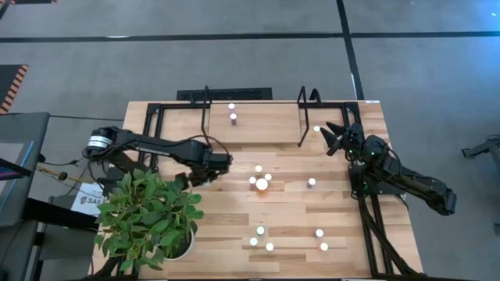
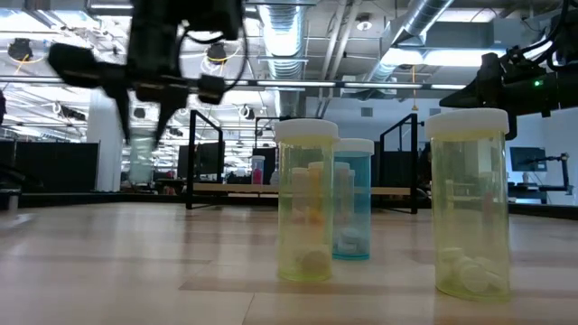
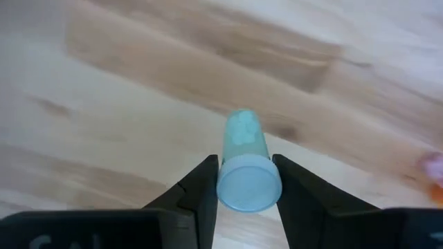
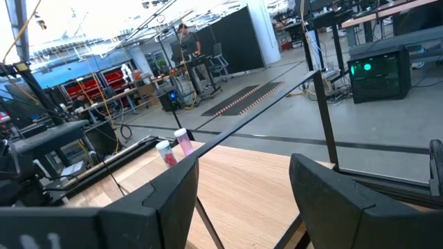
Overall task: Pick and place medicine bottles onto shelf by color
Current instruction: Put the green pill bottle on the shelf
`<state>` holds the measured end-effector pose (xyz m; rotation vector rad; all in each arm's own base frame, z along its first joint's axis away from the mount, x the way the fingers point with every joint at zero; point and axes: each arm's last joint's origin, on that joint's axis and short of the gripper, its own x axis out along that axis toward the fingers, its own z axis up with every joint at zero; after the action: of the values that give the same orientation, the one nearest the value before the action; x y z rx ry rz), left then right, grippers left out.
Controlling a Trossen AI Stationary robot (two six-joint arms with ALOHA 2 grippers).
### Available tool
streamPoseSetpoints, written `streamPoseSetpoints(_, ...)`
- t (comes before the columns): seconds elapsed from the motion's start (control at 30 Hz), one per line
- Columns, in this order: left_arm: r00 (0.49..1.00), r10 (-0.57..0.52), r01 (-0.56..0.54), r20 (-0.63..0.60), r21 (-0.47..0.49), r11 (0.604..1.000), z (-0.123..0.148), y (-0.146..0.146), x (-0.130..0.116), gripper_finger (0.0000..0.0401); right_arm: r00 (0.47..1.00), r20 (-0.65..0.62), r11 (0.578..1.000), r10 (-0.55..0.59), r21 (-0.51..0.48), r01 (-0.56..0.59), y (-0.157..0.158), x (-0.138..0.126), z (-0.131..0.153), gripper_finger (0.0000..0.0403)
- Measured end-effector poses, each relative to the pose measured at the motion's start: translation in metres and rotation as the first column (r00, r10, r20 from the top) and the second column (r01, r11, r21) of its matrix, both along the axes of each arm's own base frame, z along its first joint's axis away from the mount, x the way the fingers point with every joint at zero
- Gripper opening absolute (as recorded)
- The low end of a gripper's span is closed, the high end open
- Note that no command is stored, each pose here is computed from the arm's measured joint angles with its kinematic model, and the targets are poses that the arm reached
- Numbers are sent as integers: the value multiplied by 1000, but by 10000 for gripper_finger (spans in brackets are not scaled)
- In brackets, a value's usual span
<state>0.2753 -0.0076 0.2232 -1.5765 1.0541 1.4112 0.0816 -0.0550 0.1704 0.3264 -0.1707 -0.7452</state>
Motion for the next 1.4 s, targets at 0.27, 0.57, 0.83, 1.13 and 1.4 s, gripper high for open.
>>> streamPoseSetpoints(0.27, 994, -101, 98, 45, 64, 993, 12, 17, 40, 111, 1000, 0, 1000, 0, 0, 0, 0, 0, 0, 249)
streamPoseSetpoints(0.57, 966, -257, 255, 21, 74, 964, 17, 35, 79, 111, 1000, 0, 1000, 0, 0, 0, 0, 0, 0, 249)
streamPoseSetpoints(0.83, 899, -436, 432, 27, 107, 896, 26, 52, 99, 111, 1000, 0, 1000, 0, 0, 0, 0, 0, 0, 249)
streamPoseSetpoints(1.13, 819, -571, 570, -49, 172, 803, 32, 81, 93, 119, 1000, 0, 1000, 0, 0, 0, 0, 0, 0, 249)
streamPoseSetpoints(1.4, 623, -771, 781, -136, 162, 603, 32, 112, 83, 121, 1000, 0, 1000, 0, 0, 0, 0, 0, 0, 249)
